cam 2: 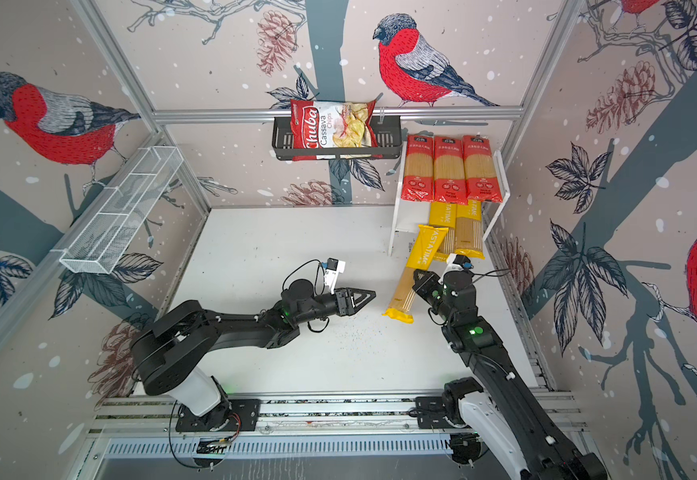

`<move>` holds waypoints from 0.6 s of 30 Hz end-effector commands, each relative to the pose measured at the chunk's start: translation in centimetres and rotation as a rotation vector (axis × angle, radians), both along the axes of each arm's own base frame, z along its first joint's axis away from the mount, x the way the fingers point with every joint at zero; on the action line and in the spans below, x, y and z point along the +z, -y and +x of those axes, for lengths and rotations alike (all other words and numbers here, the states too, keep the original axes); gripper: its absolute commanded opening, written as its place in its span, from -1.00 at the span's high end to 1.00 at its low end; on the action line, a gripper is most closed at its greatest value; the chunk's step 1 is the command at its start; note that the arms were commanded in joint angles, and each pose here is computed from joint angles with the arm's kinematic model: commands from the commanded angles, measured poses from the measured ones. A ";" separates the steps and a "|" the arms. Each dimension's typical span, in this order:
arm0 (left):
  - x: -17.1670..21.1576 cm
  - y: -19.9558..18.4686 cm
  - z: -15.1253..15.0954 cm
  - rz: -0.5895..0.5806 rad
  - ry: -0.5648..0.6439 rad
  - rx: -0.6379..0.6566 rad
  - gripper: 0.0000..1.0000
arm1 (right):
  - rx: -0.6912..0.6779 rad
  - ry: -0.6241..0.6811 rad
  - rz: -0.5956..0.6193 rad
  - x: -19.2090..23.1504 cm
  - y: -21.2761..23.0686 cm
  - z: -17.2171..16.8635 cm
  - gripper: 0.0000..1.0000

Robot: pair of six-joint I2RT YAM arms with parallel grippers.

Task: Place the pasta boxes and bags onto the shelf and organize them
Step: 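Carry the upright yellow bag to the shelf with both grippers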

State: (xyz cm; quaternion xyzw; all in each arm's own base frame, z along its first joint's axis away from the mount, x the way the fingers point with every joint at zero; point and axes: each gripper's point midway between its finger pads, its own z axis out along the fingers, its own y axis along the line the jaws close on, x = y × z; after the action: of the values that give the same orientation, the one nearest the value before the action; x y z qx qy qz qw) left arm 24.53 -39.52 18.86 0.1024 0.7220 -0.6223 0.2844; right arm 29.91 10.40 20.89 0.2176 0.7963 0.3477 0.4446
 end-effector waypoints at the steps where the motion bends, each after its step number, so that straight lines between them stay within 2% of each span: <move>1: 1.5 1.2 0.7 -0.060 0.040 -0.019 -0.72 | 0.107 0.261 0.061 6.6 -1.6 2.2 0.96; 11: -0.1 4.5 5.9 -0.044 0.005 -0.020 -0.73 | 0.178 0.253 0.074 7.1 -1.4 8.0 0.92; 18: -0.8 7.1 8.1 -0.061 -0.038 -0.058 -0.57 | 0.204 0.201 0.138 5.2 -1.9 11.7 0.85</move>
State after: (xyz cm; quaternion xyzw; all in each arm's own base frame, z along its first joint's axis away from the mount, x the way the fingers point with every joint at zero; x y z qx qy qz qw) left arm 32.73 -45.85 17.51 0.0935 0.7144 -0.6396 0.2681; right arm 40.33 11.12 21.56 0.1825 0.7848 0.4182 0.4194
